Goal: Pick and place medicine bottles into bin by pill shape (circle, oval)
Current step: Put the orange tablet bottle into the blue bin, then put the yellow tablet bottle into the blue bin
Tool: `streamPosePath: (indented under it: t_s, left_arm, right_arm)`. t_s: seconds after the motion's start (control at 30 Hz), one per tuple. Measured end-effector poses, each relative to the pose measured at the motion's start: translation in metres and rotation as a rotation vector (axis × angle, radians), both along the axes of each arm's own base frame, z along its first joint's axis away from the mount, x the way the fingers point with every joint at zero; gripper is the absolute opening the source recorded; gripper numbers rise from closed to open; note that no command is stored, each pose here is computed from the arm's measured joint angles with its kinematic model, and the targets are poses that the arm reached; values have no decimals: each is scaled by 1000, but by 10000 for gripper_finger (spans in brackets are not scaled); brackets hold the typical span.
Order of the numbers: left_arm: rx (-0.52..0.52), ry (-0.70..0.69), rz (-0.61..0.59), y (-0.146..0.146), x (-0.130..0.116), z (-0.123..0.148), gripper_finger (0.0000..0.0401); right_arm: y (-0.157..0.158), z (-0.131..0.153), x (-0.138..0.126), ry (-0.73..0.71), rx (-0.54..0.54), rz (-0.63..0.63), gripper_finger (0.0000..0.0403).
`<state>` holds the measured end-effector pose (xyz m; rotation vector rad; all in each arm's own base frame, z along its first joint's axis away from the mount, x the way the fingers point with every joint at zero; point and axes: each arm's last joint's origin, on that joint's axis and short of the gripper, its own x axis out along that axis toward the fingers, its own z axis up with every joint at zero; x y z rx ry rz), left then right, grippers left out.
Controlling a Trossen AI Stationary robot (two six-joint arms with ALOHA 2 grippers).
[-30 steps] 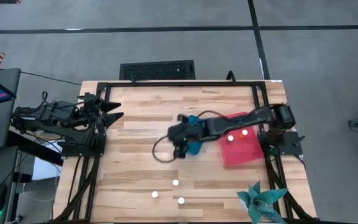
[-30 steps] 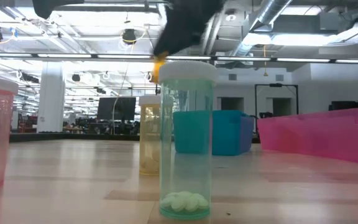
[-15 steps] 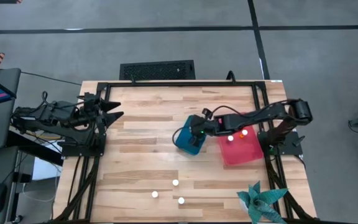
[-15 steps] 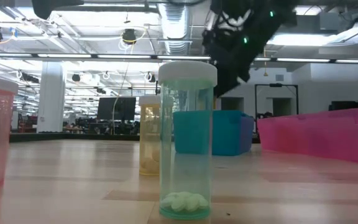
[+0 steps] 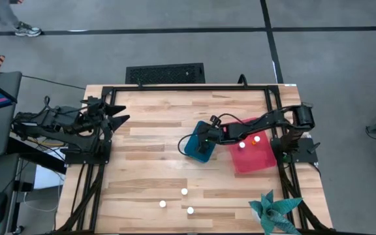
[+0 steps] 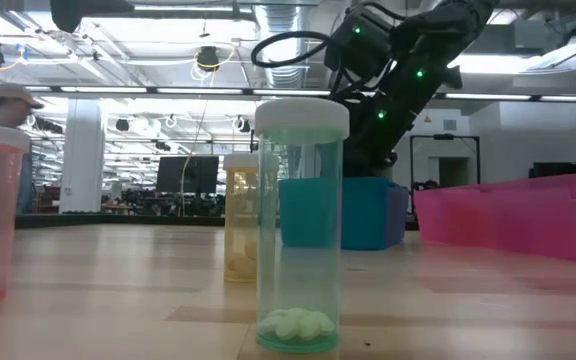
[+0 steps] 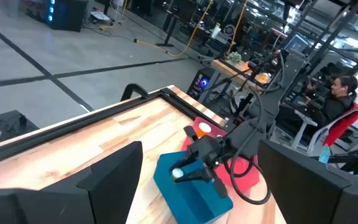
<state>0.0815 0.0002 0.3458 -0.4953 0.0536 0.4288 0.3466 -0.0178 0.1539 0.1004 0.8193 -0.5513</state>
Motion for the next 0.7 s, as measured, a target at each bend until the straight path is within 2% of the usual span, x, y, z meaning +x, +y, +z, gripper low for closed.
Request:
streamPosePath:
  t_s: [0.3, 0.7]
  left_arm:
    - [-1, 0, 1, 0, 0, 0, 312]
    - [0, 1, 1, 0, 0, 0, 312]
  right_arm:
    - [0, -1, 0, -6, 11, -11, 141]
    - [0, 4, 0, -22, 24, -13, 243]
